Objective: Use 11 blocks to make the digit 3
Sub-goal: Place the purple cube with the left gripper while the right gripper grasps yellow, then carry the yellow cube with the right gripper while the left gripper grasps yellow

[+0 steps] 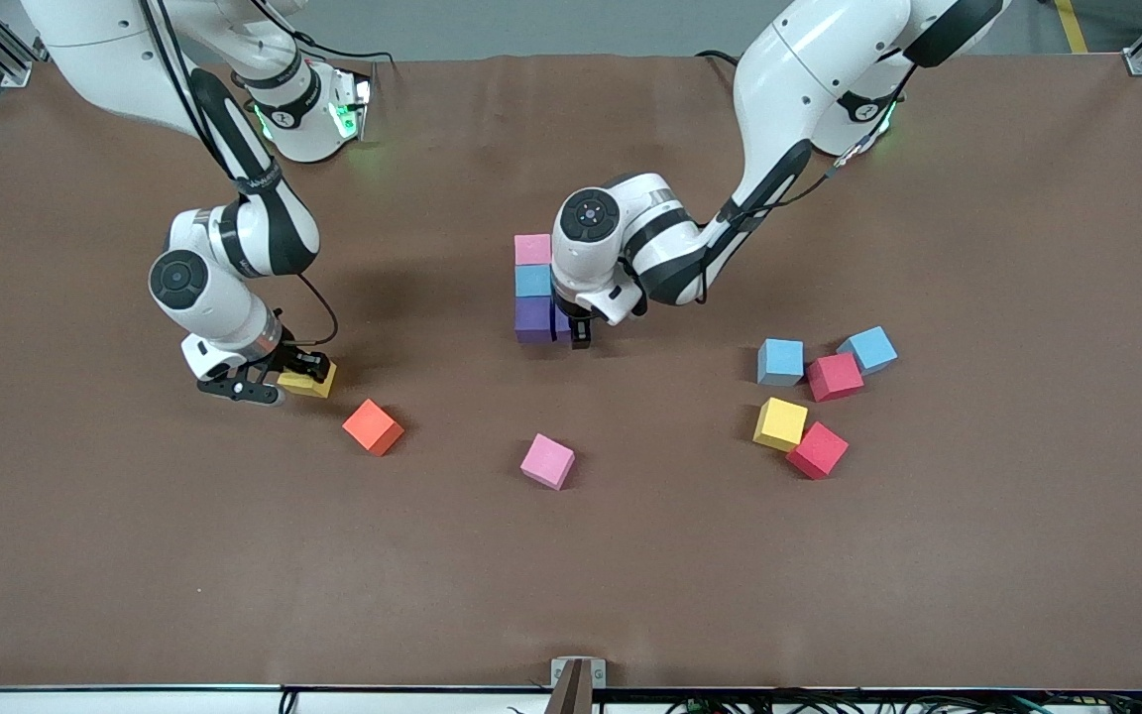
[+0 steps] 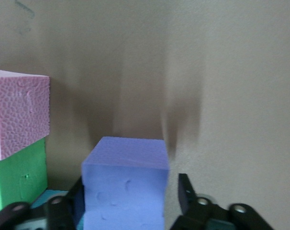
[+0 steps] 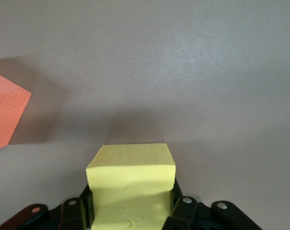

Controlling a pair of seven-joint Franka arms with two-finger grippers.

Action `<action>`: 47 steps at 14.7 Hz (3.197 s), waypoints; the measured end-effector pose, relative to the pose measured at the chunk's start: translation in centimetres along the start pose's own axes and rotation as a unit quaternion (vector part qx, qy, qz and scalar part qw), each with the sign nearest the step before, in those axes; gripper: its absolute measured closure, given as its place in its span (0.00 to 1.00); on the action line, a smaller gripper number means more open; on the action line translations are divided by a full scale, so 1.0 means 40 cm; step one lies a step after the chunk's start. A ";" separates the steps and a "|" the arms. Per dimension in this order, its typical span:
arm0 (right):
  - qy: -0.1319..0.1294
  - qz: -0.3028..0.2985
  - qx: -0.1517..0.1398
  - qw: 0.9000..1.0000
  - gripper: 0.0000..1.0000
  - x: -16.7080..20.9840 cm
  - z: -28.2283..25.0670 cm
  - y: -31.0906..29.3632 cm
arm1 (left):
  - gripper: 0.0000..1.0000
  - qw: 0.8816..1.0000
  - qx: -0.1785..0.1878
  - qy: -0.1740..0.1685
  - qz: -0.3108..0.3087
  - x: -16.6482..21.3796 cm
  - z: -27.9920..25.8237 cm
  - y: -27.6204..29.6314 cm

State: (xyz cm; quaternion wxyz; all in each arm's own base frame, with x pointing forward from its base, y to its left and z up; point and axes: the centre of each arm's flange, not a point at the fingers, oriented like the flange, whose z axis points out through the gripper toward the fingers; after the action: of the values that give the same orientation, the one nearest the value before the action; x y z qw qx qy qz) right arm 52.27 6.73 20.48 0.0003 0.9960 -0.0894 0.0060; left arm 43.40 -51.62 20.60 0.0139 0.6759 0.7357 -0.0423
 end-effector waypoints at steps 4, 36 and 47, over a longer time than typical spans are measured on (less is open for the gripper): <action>-0.006 -0.031 0.001 0.999 0.43 -0.011 -0.013 -0.069 | 0.00 1.000 -0.005 0.000 0.005 -0.003 -0.026 0.013; -0.043 -0.128 0.019 0.991 0.43 -0.114 -0.066 -0.915 | 0.00 0.975 -0.022 0.065 0.211 0.704 -0.150 0.498; -0.041 -0.092 0.015 0.995 0.43 -0.154 -0.031 -0.924 | 0.14 0.977 -0.019 0.051 0.205 0.724 -0.090 0.507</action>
State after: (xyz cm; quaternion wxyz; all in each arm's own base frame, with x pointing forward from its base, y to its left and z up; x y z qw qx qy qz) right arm 52.76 44.21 21.65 -0.0179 0.9993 0.0023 -0.0335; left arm 61.22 -20.88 21.07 -0.0023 0.8131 0.5820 0.0095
